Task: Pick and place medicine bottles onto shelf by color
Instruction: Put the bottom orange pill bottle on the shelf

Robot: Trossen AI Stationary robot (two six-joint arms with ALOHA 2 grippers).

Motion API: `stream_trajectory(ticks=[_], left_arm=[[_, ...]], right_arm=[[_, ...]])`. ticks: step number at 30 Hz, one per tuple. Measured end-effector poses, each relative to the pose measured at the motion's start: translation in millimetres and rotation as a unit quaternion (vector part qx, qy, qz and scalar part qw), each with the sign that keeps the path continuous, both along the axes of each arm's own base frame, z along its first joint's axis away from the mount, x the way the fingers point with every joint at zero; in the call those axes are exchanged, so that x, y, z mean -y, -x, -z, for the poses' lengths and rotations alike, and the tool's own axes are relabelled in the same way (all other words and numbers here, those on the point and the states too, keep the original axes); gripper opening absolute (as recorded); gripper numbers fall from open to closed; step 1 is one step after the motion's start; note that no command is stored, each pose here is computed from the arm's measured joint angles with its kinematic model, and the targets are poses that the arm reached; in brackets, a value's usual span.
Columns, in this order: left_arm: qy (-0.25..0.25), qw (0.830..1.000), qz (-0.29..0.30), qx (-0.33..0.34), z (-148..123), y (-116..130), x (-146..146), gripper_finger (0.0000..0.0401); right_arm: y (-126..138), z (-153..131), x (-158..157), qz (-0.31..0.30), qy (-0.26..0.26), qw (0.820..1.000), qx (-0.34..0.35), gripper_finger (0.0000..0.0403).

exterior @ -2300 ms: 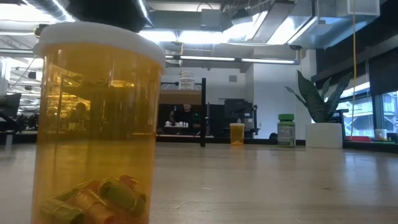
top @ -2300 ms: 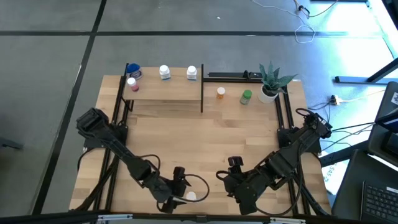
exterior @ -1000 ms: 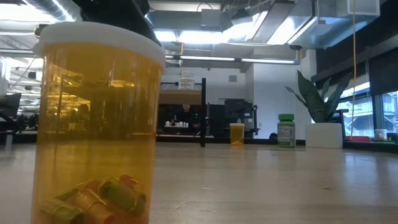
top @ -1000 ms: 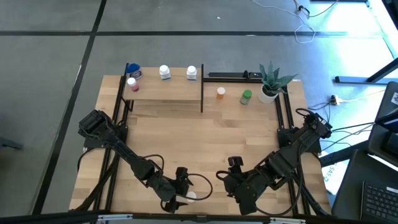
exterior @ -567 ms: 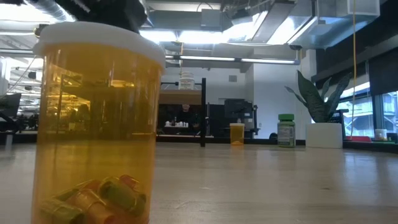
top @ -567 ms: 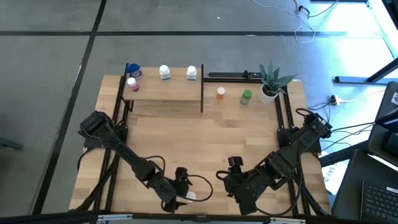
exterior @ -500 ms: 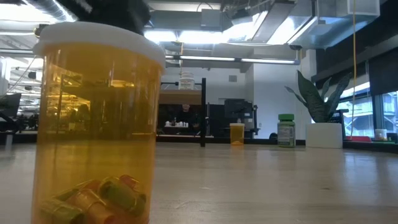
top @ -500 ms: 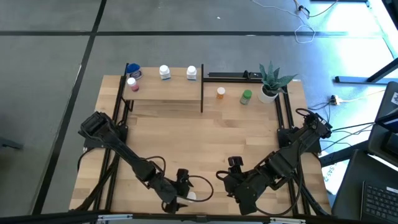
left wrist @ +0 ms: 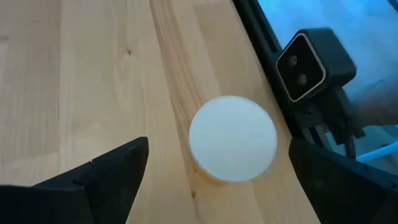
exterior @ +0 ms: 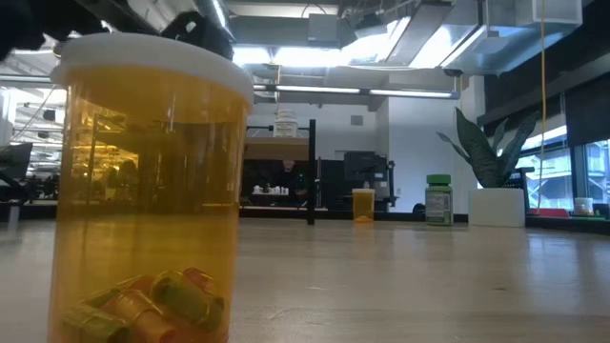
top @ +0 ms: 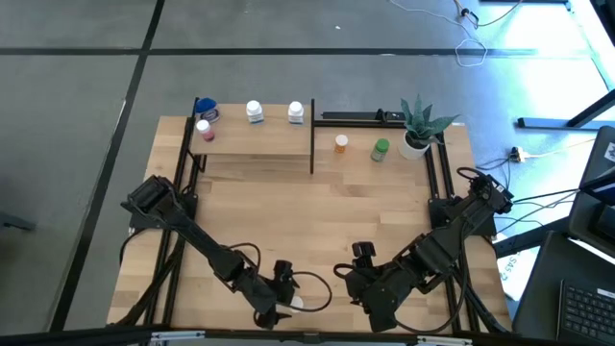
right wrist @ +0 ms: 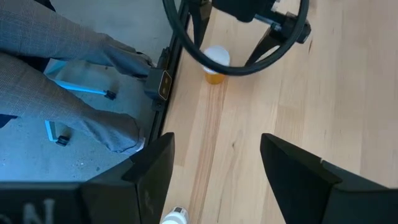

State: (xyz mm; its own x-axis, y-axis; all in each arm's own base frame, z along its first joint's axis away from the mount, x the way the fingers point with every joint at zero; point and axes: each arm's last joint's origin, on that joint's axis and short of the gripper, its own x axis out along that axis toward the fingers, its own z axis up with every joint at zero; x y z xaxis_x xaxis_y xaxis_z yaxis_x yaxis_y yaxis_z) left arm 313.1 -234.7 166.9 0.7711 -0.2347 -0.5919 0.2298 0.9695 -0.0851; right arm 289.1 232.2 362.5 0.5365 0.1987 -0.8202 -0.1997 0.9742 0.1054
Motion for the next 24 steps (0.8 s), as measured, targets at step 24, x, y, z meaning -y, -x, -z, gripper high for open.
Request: stream_trajectory(ticks=[24], left_arm=[[0.015, 1.000, -0.019, 0.004, 3.4, -7.1, -5.0, 0.0383]], right_arm=[[0.0, 0.0, 0.0, 0.000, 0.000, 1.000, 0.000, 0.0240]])
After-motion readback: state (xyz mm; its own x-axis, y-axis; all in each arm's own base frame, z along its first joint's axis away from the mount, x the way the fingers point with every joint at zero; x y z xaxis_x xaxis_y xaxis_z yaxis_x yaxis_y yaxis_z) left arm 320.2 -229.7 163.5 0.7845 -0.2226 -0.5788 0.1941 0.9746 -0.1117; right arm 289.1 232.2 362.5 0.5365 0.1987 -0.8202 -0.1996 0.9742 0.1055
